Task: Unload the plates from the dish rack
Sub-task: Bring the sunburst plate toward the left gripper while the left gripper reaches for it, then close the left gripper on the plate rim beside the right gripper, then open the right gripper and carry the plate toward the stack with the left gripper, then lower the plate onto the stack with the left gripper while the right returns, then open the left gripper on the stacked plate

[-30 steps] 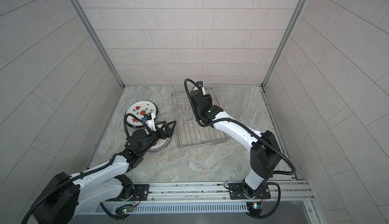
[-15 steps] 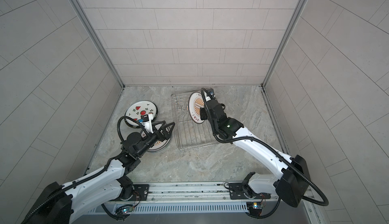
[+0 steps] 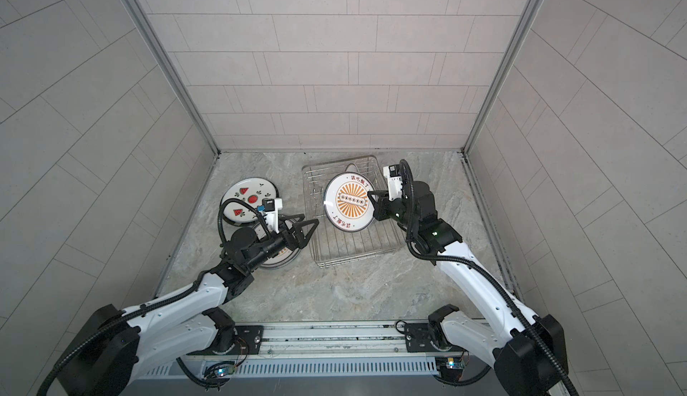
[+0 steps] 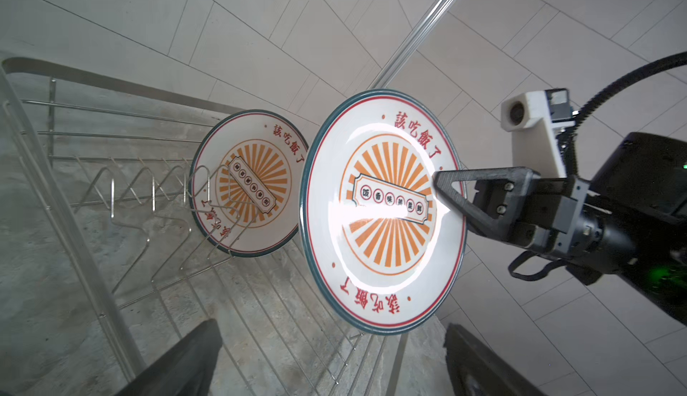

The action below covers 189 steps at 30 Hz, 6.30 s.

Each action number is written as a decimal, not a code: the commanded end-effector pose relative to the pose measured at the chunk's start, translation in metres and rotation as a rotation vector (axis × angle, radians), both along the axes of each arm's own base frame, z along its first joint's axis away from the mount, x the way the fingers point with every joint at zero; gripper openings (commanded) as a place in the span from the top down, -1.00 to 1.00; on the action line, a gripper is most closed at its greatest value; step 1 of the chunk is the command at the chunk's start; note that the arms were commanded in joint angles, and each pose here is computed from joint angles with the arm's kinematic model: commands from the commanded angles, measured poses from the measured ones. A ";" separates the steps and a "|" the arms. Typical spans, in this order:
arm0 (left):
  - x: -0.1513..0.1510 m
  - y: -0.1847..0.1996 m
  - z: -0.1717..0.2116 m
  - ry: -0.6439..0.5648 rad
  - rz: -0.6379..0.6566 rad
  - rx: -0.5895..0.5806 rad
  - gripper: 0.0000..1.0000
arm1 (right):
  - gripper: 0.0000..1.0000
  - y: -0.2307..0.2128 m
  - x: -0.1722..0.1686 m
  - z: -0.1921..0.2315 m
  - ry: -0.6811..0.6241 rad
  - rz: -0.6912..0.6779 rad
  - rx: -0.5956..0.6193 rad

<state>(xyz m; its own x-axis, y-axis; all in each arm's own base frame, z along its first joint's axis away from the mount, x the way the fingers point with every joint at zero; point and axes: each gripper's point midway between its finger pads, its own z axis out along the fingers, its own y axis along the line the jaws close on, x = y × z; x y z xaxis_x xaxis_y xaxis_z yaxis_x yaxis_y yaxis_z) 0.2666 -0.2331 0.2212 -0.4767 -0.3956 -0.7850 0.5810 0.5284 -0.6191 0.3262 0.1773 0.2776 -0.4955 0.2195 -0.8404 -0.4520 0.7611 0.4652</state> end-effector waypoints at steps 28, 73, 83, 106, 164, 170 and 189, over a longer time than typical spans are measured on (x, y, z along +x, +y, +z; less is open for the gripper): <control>-0.029 -0.007 0.046 -0.161 -0.132 -0.142 -0.94 | 0.93 0.038 -0.043 0.041 -0.247 0.316 0.125; -0.025 -0.009 0.047 -0.054 -0.140 -0.227 1.00 | -0.07 0.053 -0.056 0.032 -0.241 0.322 -0.003; -0.021 -0.004 0.046 -0.047 -0.100 -0.221 1.00 | -0.91 0.042 -0.048 0.027 -0.224 0.219 -0.029; 0.019 0.076 -0.010 0.234 0.358 -0.239 1.00 | -0.99 0.057 -0.048 0.019 -0.267 0.186 -0.187; -0.027 0.195 -0.133 0.796 0.963 -0.229 -0.05 | -0.99 0.194 -0.035 -0.026 -0.232 0.374 -0.433; -0.030 0.205 -0.136 0.788 1.012 -0.144 -0.13 | -0.99 0.193 -0.035 -0.024 -0.229 0.369 -0.431; -0.032 0.219 -0.147 0.798 1.110 -0.085 -0.18 | -0.99 0.193 -0.034 -0.025 -0.231 0.363 -0.433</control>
<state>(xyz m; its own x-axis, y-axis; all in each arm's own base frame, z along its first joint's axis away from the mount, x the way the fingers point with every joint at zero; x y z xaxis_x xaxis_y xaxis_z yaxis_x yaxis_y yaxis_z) 0.2315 -0.0228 0.0638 -0.2322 -0.9001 -0.3686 -0.6365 0.4271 -0.6422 0.2879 0.3681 0.2396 -0.2913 -0.3273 -0.8989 -0.7753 0.6312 0.0214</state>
